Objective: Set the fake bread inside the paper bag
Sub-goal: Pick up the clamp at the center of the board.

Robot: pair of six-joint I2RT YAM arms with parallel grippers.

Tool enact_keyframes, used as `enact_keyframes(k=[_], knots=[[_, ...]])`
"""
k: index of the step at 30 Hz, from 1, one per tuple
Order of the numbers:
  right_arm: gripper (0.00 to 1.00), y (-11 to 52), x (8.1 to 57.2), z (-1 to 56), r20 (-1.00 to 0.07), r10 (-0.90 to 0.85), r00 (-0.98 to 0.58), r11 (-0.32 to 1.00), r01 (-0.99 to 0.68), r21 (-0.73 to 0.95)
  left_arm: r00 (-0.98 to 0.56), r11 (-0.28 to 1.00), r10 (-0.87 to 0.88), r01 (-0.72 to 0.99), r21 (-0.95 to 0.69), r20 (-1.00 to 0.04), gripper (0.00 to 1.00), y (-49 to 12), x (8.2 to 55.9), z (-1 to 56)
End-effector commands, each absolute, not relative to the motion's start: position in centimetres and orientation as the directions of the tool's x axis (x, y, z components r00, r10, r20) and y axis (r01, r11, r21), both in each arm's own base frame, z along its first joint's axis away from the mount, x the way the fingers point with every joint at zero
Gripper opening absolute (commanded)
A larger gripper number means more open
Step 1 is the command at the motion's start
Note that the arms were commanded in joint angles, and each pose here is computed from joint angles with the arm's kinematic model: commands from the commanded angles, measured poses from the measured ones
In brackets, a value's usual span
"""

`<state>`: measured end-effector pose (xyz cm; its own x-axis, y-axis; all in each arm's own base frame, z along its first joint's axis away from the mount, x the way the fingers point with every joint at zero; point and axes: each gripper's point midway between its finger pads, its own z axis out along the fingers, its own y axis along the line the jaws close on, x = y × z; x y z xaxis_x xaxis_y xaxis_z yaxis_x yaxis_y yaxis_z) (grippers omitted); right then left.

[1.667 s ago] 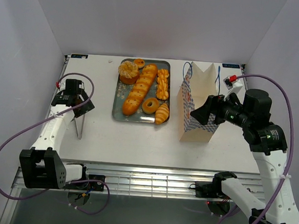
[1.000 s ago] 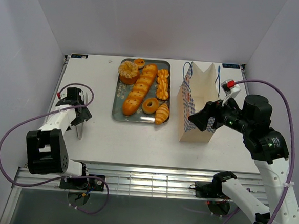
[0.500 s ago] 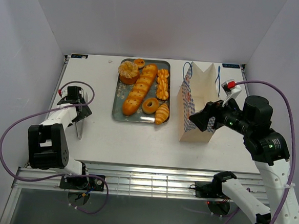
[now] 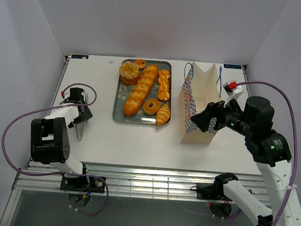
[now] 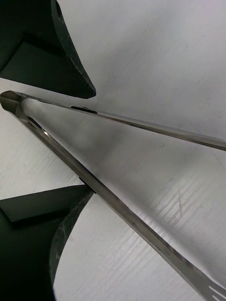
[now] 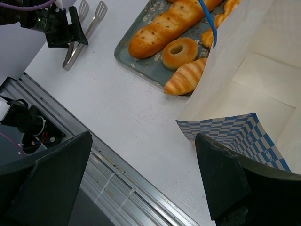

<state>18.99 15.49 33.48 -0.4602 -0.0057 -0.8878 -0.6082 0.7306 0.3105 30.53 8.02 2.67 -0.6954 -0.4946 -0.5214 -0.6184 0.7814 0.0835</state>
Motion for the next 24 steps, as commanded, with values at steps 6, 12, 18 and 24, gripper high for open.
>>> enact_keyframes(k=[6,12,18,24], knots=[[0.96,15.1,18.6,35.8,-0.923,0.003,-0.385,0.732,-0.628,0.264,-0.707,0.775,-0.469,-0.617,0.137,-0.529,0.80,9.1,30.8,1.7],[0.95,14.9,18.6,35.8,-0.924,0.003,-0.381,0.737,-0.624,0.260,-0.714,0.787,-0.457,-0.602,0.133,-0.530,0.79,9.0,30.8,1.3],[0.95,14.9,18.6,35.7,-0.926,0.002,-0.377,0.739,-0.624,0.255,-0.721,0.795,-0.456,-0.594,0.125,-0.522,0.79,8.7,30.8,0.8],[0.95,14.5,18.5,35.5,-0.931,0.001,-0.366,0.749,-0.616,0.243,-0.698,0.812,-0.459,-0.581,0.060,-0.549,0.75,8.0,31.4,1.1]])
